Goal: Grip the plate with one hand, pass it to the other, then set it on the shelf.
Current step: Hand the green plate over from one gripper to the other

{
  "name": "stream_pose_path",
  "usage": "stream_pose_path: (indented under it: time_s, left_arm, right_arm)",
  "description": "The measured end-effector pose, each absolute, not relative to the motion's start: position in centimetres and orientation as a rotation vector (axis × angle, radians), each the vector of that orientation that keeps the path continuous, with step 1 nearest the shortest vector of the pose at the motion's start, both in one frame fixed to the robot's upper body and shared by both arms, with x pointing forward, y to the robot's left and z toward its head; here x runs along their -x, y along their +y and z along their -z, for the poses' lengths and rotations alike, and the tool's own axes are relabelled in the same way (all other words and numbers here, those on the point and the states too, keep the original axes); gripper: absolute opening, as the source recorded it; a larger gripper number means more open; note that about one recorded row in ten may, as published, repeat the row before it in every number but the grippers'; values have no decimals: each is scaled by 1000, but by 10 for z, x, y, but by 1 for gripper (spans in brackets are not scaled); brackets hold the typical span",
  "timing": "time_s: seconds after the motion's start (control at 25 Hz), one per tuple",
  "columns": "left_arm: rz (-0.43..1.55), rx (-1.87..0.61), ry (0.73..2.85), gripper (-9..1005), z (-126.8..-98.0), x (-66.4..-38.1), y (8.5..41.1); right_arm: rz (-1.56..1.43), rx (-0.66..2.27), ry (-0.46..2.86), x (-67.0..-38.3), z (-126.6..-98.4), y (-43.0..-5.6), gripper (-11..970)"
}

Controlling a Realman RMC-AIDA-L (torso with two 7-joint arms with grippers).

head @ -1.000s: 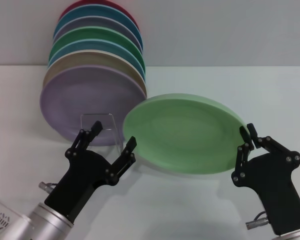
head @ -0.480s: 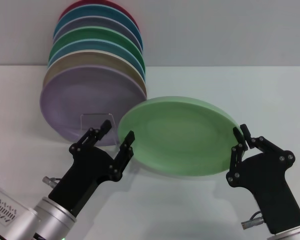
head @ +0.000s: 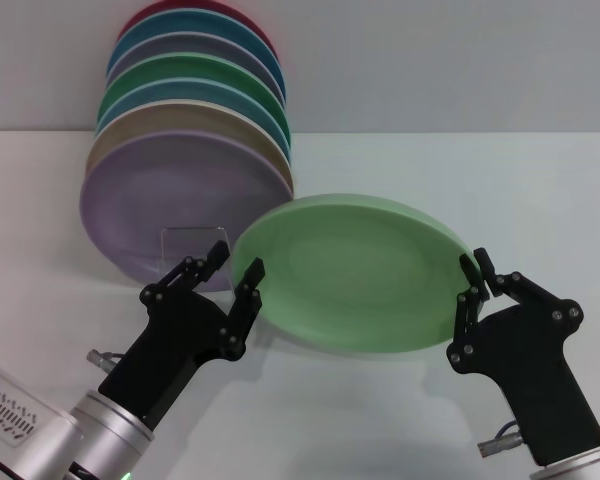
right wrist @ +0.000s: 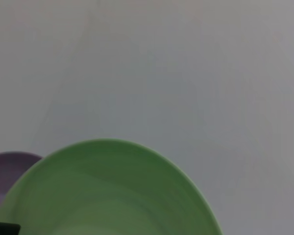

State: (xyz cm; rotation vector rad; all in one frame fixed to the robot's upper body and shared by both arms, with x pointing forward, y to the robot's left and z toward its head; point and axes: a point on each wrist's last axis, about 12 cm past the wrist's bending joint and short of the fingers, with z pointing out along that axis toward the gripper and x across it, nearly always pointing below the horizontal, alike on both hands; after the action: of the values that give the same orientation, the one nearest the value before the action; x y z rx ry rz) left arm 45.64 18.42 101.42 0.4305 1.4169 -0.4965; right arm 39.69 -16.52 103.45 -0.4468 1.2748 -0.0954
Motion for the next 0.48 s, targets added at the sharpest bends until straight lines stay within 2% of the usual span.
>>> stream_pose_path:
  time_s: [0.12, 0.32, 0.48]
  left_arm:
    - [495, -432, 1419, 439, -1014, -457, 184]
    - [494, -433, 1421, 270, -1014, -457, 185]
    - [493, -434, 1423, 216, -1013, -457, 185]
  right_arm:
    - [94, 447, 1274, -397, -1035, -165, 23]
    - [96, 445, 1276, -398, -1035, -165, 25]
    - [96, 444, 1276, -398, -1035, -165, 26]
